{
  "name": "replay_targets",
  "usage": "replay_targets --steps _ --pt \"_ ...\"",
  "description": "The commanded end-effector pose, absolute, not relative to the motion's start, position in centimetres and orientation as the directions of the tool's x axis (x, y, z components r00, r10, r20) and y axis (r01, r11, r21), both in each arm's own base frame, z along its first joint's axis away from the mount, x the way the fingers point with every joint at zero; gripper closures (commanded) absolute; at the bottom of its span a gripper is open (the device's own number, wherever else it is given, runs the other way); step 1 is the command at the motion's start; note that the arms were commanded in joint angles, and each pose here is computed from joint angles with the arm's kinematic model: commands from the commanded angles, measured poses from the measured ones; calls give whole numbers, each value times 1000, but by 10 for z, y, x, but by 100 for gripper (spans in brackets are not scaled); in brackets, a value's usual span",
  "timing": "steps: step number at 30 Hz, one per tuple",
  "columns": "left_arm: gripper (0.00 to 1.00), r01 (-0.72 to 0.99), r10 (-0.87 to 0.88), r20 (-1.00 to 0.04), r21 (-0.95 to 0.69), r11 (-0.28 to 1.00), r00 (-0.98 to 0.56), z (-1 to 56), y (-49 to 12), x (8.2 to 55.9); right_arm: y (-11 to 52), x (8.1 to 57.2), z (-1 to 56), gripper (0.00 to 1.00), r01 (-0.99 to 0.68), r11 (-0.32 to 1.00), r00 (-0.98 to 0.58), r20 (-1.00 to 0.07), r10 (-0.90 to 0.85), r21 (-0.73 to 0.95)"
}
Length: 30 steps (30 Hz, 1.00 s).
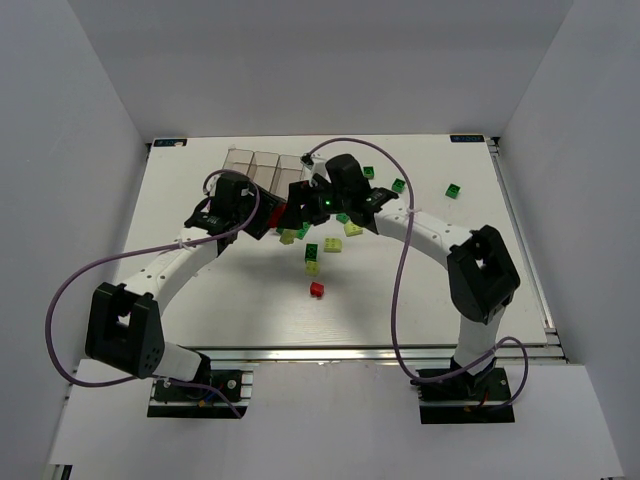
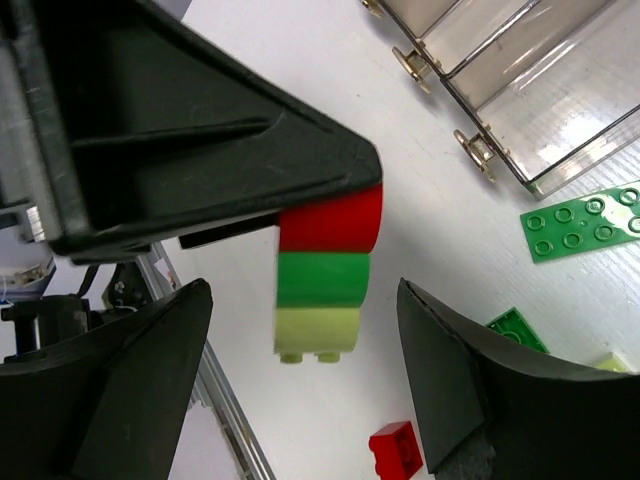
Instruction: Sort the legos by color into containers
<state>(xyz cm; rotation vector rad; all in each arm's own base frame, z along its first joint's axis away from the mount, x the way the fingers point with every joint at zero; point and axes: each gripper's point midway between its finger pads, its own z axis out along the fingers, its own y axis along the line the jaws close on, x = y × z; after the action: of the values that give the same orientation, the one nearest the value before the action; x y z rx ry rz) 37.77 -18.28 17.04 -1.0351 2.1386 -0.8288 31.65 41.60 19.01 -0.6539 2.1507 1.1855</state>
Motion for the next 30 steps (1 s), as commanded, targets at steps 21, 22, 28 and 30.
replay_targets --steps 21,22,28,30 --pt "100 -392 -838 -240 -798 458 -489 198 -188 380 435 314 196 41 -742 345 -650 -742 -163 574" --pt "100 -393 -838 -240 -797 458 -489 197 -188 380 435 314 195 42 -742 348 -650 -742 -165 573" --pt "100 -393 -840 -238 -800 454 -488 199 -187 378 434 314 191 45 -733 355 -660 -733 -166 580" --pt "100 -391 -840 -238 -800 454 -487 199 -187 378 434 314 191 48 -731 355 -663 -730 -168 582"
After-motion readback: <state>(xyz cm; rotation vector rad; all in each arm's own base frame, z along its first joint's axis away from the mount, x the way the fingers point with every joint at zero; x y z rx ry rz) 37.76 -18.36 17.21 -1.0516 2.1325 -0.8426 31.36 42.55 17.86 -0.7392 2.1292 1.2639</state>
